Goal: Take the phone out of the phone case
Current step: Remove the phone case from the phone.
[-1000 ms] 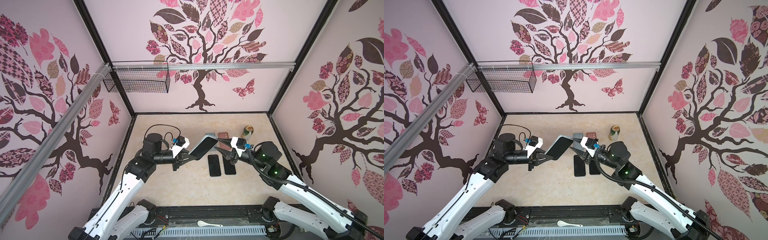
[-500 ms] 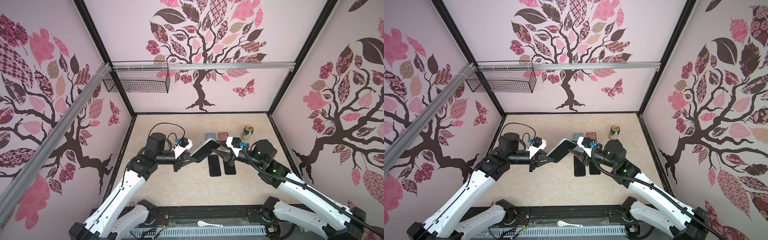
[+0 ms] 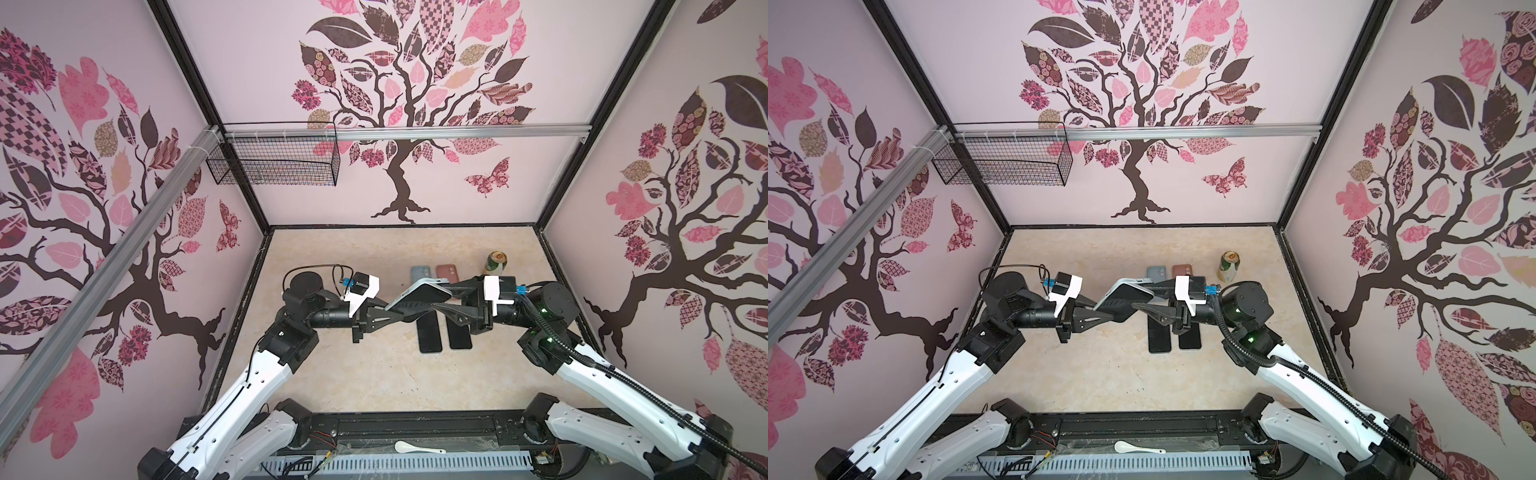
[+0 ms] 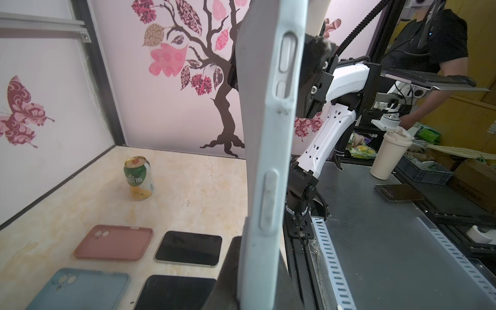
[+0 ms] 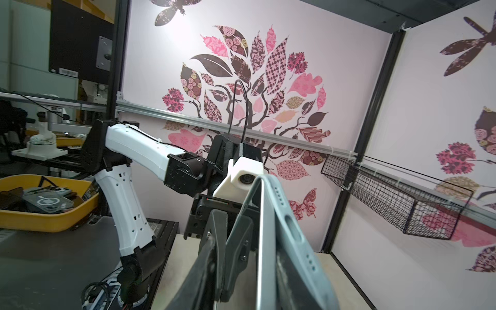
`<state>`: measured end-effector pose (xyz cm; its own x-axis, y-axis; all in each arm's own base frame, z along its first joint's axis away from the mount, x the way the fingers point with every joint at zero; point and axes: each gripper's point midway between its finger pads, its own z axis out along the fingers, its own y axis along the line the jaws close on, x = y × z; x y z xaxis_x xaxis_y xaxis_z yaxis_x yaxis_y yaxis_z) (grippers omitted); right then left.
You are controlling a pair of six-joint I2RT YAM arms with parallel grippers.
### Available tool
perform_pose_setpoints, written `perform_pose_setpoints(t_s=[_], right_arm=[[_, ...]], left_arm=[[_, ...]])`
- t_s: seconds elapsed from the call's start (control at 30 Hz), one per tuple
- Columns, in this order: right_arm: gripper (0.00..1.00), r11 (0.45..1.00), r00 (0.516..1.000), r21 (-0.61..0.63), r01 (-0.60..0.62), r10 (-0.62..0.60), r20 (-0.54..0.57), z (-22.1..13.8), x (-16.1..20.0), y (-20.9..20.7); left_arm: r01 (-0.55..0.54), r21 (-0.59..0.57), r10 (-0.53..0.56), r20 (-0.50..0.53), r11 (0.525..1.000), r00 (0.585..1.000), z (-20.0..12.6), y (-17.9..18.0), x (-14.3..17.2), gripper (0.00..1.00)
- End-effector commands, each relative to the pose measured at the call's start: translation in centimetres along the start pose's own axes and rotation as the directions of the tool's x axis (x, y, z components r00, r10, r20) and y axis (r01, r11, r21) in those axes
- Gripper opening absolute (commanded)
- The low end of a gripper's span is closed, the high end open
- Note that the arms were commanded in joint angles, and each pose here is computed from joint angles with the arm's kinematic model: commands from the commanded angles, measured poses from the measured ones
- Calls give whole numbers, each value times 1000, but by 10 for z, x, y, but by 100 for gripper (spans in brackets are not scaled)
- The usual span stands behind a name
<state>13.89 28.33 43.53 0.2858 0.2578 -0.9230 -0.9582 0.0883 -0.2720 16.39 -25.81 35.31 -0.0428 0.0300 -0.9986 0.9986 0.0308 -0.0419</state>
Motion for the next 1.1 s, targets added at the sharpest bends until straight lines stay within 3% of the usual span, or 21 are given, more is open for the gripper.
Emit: perform_pose_setpoints(t_s=[0.0, 0.57, 0.8, 0.87, 0.93, 0.97, 1.07], right_arm=[[31, 959, 983, -237, -153, 123, -137, 2, 39, 45], [1, 968, 985, -200, -151, 130, -110, 6, 38, 36], [0, 985, 989, -127, -121, 109, -100, 6, 37, 26], [0, 993, 991, -64, -100, 93, -98, 4, 37, 16], [0, 996, 991, 4, -85, 85, -101, 0, 39, 4], [0, 996, 991, 37, -79, 82, -103, -3, 39, -3], [0, 993, 988, 116, -11, 29, -155, -10, 48, -17]], left_arm=[[-79, -65, 85, 100, 995, 991, -3, 7, -41, 0], [-72, -57, 78, 113, 996, 991, 1, 11, -43, 0], [-48, -117, 58, 81, 992, 995, -2, 18, -36, 0], [-43, -148, 52, 56, 988, 997, -5, 20, -32, 29], [-49, -173, 55, 33, 984, 998, -8, 19, -29, 48], [-48, -193, 54, 24, 980, 998, -11, 20, -27, 54], [-49, -240, 50, -4, 970, 999, -17, 19, -22, 60]])
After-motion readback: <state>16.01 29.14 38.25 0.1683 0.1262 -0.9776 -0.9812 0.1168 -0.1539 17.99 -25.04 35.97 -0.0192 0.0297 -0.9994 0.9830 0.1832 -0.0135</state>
